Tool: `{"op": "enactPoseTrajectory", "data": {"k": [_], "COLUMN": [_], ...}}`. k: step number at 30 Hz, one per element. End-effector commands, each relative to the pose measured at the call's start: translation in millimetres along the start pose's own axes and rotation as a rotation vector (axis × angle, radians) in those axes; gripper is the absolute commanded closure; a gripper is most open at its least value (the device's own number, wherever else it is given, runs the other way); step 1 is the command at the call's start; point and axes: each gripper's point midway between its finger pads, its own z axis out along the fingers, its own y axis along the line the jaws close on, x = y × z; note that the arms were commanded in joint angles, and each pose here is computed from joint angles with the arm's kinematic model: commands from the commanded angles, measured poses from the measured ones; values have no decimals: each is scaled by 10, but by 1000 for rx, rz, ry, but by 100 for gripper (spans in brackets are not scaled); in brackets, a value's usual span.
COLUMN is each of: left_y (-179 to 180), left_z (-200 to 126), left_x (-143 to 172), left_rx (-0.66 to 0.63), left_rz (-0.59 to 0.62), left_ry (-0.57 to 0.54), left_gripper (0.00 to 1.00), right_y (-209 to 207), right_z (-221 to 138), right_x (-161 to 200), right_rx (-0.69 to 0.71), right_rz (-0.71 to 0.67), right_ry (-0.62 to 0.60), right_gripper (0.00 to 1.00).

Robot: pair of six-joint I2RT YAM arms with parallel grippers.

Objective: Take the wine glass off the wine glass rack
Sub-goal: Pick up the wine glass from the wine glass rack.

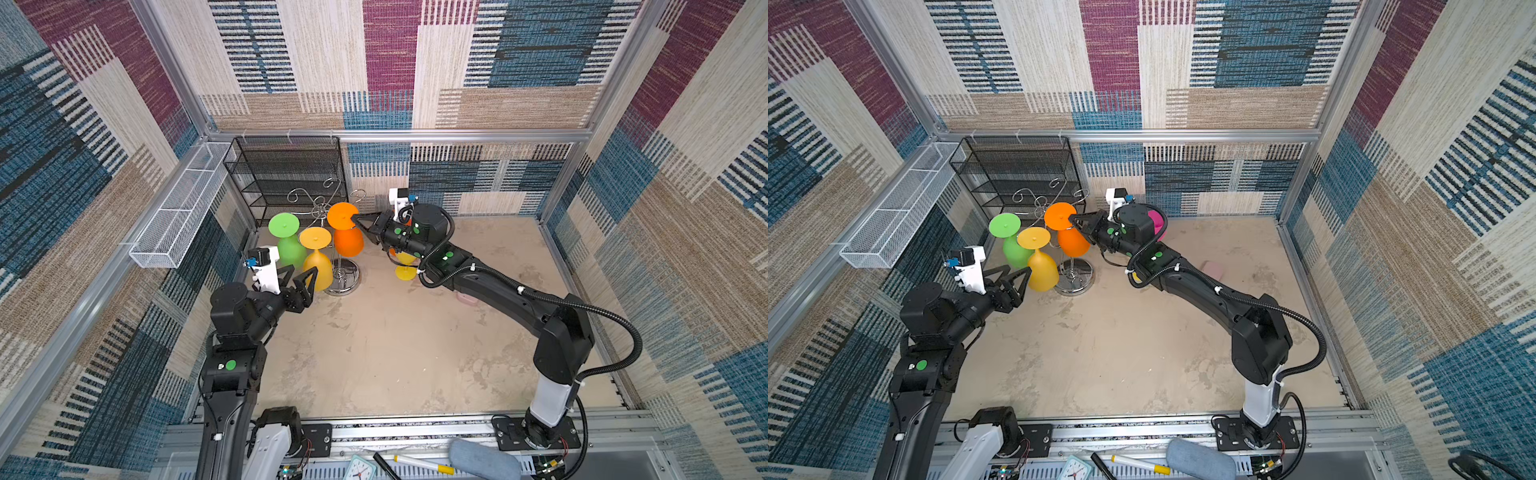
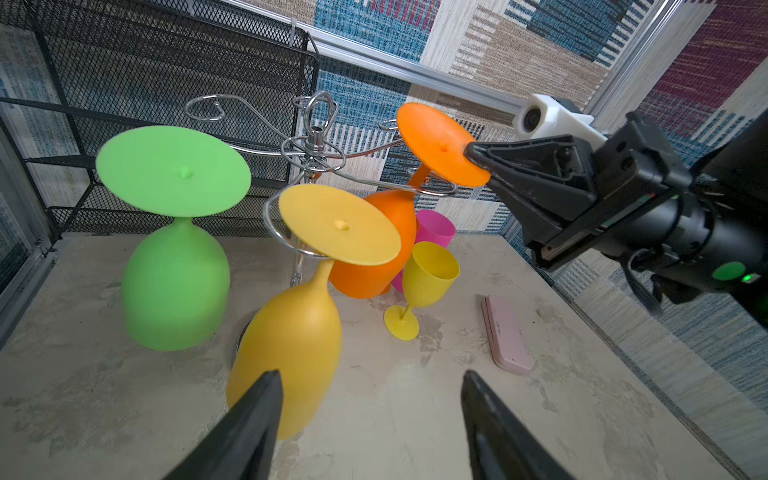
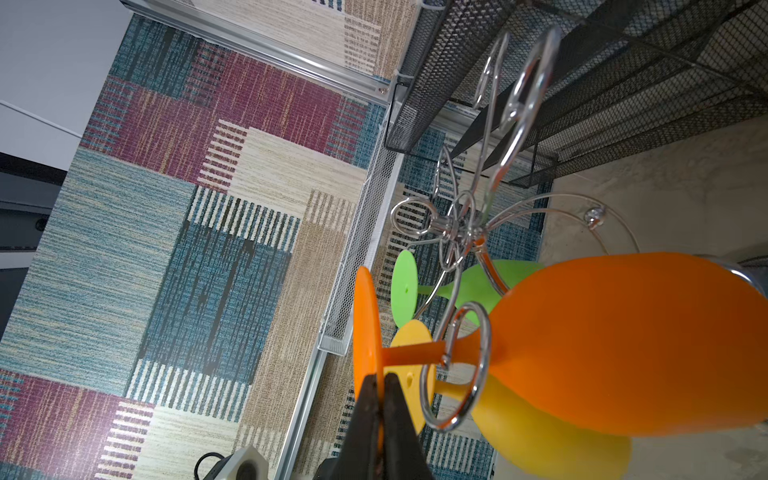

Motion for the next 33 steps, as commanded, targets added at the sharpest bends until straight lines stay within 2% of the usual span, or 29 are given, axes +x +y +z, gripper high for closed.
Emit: {"op": "enactPoseTrajectory", "data": {"k": [1, 18, 33], "left_y": [-34, -39, -39], "left_z": [-10, -9, 3], "left_x": [-73, -71, -71], "left_rx": [13, 15, 16], "left_rz": [22, 23, 24], "left_ry": [-22, -19, -17], "left_gripper": [29, 29, 29], "right_y": [71, 69, 18], "right_z": [22, 146, -40], "right_x": [-10, -139, -412], "right_rx": [-29, -10, 8], "right_rz": [-10, -31, -38], "right_ry": [1, -35, -113], "right_gripper": [96, 96, 97]}}
